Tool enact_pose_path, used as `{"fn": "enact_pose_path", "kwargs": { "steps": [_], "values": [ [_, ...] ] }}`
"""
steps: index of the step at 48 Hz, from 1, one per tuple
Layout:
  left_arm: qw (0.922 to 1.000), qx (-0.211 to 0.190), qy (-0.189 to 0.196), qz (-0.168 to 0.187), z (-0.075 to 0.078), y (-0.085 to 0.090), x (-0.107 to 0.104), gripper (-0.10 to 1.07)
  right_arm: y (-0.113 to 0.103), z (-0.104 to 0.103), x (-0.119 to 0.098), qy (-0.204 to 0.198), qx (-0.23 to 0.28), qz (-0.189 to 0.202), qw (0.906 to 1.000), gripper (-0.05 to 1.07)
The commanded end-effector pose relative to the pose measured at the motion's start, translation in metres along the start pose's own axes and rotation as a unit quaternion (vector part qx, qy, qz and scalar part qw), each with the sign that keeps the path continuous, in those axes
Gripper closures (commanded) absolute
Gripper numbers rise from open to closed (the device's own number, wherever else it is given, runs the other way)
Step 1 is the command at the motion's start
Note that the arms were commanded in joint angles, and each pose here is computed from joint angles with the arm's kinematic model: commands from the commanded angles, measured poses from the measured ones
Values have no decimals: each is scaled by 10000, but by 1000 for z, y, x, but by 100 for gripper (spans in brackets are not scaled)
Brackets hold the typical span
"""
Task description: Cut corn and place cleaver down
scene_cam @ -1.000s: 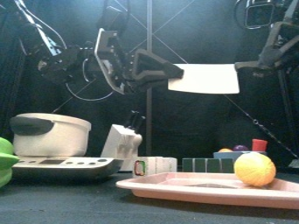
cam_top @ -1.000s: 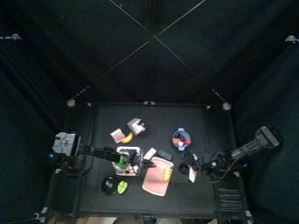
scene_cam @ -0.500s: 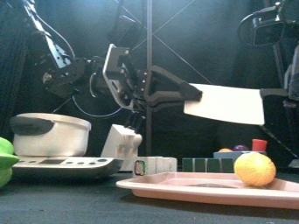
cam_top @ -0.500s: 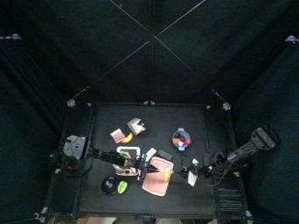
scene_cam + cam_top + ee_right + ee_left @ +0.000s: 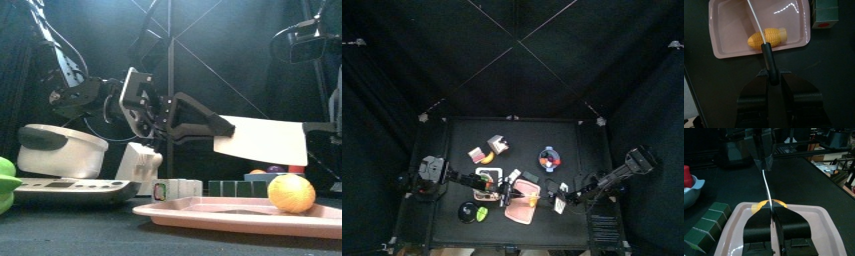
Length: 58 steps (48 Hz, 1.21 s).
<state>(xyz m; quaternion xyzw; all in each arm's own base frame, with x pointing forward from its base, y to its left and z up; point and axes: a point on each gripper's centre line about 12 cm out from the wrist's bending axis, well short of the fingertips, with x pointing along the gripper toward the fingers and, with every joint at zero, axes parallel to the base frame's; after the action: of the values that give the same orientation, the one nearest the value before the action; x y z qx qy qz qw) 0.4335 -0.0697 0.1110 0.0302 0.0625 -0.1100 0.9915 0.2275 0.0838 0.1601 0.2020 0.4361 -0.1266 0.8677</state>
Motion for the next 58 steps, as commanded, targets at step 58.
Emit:
{"fn": "enact_pose_path", "kwargs": {
  "steps": [58],
  "values": [
    [9821, 204, 1863, -164, 40, -20, 37, 64, 4, 6, -2, -50, 81, -51, 9999, 69]
  ]
}}
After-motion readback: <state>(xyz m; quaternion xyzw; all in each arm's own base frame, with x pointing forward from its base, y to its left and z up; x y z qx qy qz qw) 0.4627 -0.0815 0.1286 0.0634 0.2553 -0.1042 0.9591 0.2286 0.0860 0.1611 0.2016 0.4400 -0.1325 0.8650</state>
